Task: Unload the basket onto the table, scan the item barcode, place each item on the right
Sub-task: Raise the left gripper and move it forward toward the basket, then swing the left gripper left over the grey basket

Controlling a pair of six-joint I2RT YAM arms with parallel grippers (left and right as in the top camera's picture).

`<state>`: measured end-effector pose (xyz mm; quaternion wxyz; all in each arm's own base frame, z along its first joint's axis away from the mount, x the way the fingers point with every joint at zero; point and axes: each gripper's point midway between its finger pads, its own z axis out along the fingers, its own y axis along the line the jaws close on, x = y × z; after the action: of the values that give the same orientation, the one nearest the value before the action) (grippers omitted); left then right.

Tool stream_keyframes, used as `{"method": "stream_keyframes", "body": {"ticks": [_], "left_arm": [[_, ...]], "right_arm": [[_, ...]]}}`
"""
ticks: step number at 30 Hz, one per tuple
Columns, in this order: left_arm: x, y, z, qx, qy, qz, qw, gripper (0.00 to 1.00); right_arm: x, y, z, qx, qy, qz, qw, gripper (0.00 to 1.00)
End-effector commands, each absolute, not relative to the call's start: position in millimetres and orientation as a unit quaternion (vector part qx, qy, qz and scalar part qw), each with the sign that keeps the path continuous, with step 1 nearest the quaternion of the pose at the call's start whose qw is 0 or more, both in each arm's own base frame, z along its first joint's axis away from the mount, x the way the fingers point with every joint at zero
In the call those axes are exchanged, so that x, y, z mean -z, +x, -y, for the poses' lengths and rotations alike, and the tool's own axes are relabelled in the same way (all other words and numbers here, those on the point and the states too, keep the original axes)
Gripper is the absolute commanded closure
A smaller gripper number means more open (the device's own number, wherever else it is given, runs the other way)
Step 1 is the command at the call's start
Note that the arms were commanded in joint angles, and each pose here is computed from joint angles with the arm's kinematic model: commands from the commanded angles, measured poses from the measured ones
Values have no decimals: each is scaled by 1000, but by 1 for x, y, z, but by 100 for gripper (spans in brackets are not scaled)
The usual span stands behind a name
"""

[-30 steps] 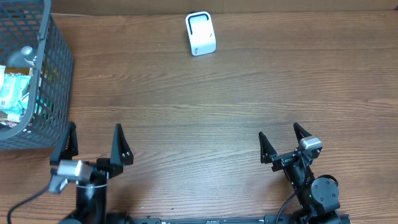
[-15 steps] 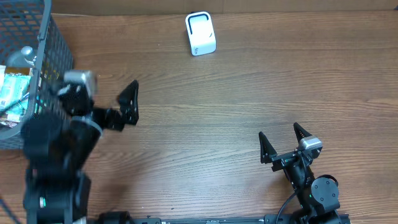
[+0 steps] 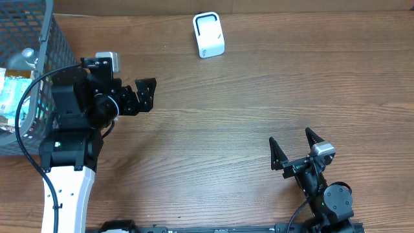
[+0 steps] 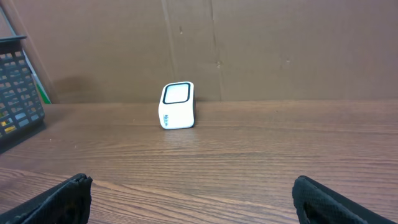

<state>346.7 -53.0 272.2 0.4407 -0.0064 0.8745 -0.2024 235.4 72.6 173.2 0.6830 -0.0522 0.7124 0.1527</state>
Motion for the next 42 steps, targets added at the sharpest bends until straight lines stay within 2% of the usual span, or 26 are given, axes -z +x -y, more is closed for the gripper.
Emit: {"method": "stream_keyframes", "body": {"ticks": [1,22,23,25,28,32,35,39,40,41,42], "left_arm": [[-278,346,55,202,2,-874,443,0],[-270,343,55,202,-2,-882,425,0],[-269,342,55,202,-3,-884,422,4],[-266,340,55,202,-5,-887,415,19],[-265,340,55,202,-5,-887,414,36],[-265,340,55,202,-5,-888,414,46],[-265,340,55,202,-5,-888,414,49],[-264,339,55,201,-6,-889,412,42],[-264,339,55,201,-6,-889,412,11],[-264,339,55,201,-6,-889,412,3],[-264,339,55,201,-6,-889,412,8]], "right_arm": [[-170,236,-71,-149,-53,-713,684,0],[-170,236,-71,-149,-53,-713,684,0],[-170,236,-71,-149,-53,-713,684,0],[-170,236,-71,-149,-53,-713,684,0],[-170,236,-71,-149,-53,-713,684,0],[-170,236,-71,-149,-53,-713,684,0],[-170,236,-71,-149,-53,-713,684,0],[-170,236,-71,-149,-53,-713,684,0],[-170,236,-71,-149,-53,-713,684,0],[-170,236,-71,-149,-53,-713,684,0],[-170,236,-71,-149,-53,-713,684,0]]}}
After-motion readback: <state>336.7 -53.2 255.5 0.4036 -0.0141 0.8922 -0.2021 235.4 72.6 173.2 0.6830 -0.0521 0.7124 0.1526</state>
